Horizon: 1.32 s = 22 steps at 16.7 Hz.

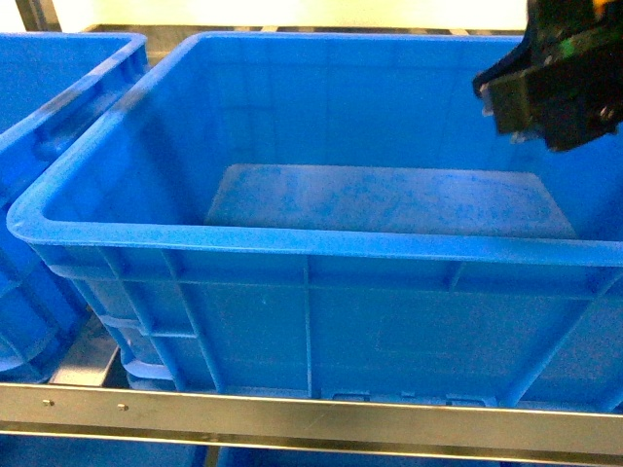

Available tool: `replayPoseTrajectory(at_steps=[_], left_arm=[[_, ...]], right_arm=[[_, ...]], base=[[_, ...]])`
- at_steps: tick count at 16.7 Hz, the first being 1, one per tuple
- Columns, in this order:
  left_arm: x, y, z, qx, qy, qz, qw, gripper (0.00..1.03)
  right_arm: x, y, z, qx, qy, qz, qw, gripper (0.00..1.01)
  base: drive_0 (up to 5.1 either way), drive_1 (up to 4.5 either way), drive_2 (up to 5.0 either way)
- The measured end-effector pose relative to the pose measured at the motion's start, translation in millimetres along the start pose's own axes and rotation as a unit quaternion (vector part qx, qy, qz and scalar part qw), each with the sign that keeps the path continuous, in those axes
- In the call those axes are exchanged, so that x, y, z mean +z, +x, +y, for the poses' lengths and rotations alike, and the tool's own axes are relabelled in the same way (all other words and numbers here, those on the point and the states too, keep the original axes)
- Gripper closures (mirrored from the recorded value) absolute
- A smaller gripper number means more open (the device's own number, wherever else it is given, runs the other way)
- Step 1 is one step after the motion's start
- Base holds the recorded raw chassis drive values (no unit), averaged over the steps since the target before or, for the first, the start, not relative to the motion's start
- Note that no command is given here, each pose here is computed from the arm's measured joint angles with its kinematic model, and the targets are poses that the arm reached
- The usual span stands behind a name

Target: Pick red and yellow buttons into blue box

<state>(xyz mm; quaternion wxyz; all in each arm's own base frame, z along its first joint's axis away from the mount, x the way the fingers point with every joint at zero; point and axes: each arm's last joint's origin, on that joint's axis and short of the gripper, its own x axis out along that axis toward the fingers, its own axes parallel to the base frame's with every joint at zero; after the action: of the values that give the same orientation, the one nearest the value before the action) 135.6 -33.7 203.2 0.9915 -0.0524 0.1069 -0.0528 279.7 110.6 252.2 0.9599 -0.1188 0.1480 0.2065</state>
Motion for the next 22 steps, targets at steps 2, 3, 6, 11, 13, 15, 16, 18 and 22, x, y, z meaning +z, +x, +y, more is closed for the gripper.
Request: replayPoseTrajectory(at_steps=[2,3,6,11,13,15,16,18,22], left_arm=[[-0.1,0,0.1,0.000,0.000,0.000,1.0000,0.69],[0.0,0,0.0,0.000,0.000,0.000,1.0000,0.69],[-0.1,0,0.0,0.000,0.000,0.001,1.0000,0.69],[0.0,0,0.0,0.000,0.000,0.000,1.0000,0.69],[-0.1,0,0.0,0.000,0.000,0.000,1.0000,0.69],[0.0,0,0.0,0.000,0.000,0.000,1.0000,0.69],[-0.1,0,0.1,0.000,0.000,0.000,1.0000,0.69],[-0.1,0,0.1,0.000,0.000,0.000,1.0000,0.69],[-0.1,0,0.0,0.000,0.000,0.000,1.0000,0.69]], right_arm=[[-12.2,13,2.9,0.016,-0.008,0.042,0.9990,0.66],[-14.3,16,5.1,0.018,-0.014,0.049,0.9986,0.66],[-13.5,18,8.3,0.024,-0.025,0.050,0.9982,0.53],[-11.2,16,-3.7,-0.009,-0.019,0.021,0.9996,0.01],[-8.7,0,-26.7,-0.059,-0.005,-0.014,0.9982,0.03],[-6.5,-37,-57.5,-0.119,0.033,-0.075,0.9895,0.03],[-9.2,-55,-69.9,-0.147,0.053,-0.099,0.9828,0.03],[-25.1,-90,-82.3,-0.188,0.089,-0.125,0.9701,0.03],[-43.2,-152,-77.1,-0.249,0.130,-0.216,0.9352,0.03]], base=[[0.0,0.00,0.0],[0.0,0.00,0.0],[0.0,0.00,0.0],[0.0,0.00,0.0],[0.0,0.00,0.0],[0.0,0.00,0.0],[0.0,0.00,0.0],[0.0,0.00,0.0],[0.0,0.00,0.0]])
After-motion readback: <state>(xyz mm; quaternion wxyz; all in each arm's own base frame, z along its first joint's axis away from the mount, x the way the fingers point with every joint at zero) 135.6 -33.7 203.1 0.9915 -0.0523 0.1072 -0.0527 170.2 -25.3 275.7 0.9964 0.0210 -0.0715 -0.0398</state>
